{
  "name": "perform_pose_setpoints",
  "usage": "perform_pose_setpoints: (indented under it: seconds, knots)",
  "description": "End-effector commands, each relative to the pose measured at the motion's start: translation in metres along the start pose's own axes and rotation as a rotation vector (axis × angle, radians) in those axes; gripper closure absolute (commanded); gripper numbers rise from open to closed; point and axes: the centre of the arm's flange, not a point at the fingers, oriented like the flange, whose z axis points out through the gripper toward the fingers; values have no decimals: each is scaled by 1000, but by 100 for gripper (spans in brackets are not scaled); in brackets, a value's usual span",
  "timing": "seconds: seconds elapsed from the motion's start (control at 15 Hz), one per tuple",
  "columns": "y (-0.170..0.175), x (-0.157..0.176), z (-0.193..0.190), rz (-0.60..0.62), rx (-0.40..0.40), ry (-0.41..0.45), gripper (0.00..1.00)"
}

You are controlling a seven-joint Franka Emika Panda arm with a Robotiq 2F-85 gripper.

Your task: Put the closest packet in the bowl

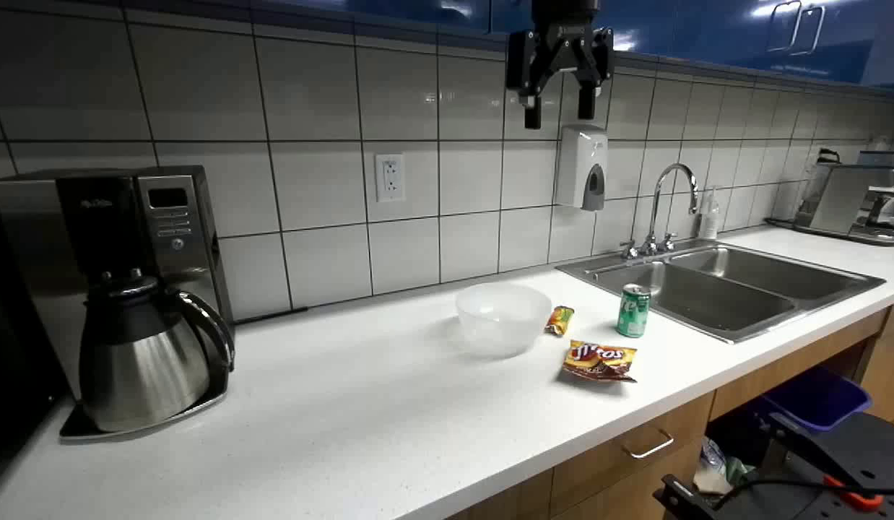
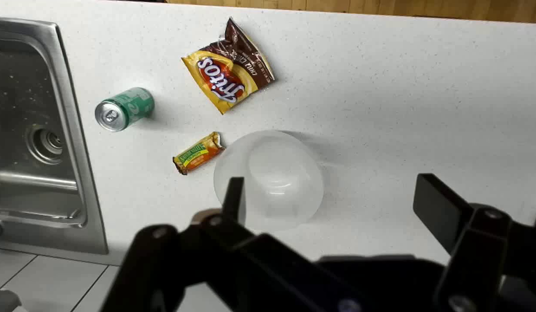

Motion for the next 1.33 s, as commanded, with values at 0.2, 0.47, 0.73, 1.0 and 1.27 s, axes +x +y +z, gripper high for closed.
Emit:
perform_pose_setpoints:
  seconds: [0.2, 0.47, 0.73, 1.0, 1.27]
  knots:
    - [0, 0, 0, 0, 0, 0, 0]
    - [0, 0, 0, 0, 0, 0, 0]
    - [1, -12, 9, 5, -2, 7, 0]
    - [6, -23, 28, 24, -11, -9, 0]
    - [17, -31, 48, 51, -20, -19, 0]
